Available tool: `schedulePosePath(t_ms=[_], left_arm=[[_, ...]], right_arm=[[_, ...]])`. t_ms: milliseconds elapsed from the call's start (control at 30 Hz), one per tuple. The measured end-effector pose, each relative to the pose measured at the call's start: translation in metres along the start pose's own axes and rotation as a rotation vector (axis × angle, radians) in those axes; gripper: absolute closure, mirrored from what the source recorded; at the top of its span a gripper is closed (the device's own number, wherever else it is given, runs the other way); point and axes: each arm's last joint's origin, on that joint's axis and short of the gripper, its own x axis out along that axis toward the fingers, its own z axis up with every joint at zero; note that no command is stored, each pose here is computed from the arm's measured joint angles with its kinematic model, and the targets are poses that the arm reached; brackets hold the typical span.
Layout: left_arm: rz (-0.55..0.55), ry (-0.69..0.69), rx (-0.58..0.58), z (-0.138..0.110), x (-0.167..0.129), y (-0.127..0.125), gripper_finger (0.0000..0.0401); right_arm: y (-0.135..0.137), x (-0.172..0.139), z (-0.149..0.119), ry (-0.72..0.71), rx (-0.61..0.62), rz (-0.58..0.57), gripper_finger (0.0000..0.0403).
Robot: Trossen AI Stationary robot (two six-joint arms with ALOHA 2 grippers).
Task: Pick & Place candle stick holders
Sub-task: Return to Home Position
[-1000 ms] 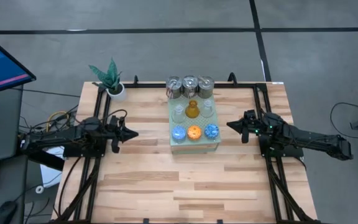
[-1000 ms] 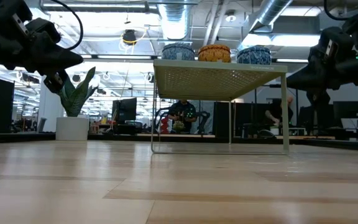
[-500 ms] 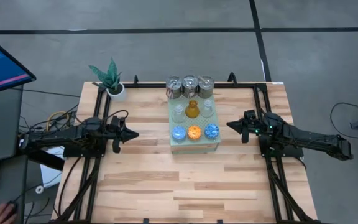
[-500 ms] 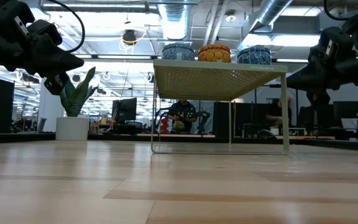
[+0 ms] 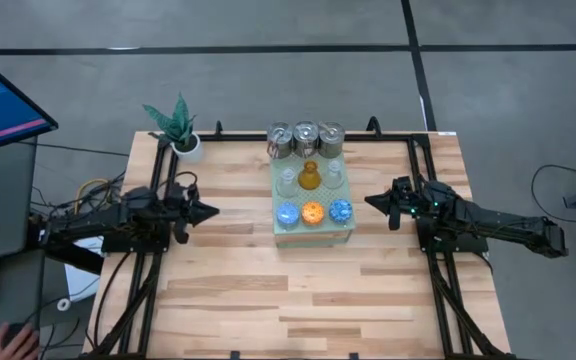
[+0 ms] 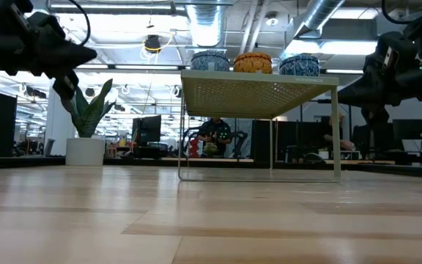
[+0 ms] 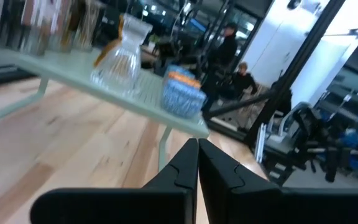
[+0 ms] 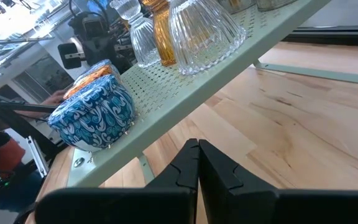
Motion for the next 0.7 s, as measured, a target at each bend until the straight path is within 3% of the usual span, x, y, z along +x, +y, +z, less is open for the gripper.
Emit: schedulePosePath(t_ms=[700], left_arm=[[-0.007,-0.019,0.003,0.0017,-0.0005,-0.0007,0.0389]], right_arm=[[0.0000,0.0000,0.0000,0.000,0.000,0.000,0.0403]])
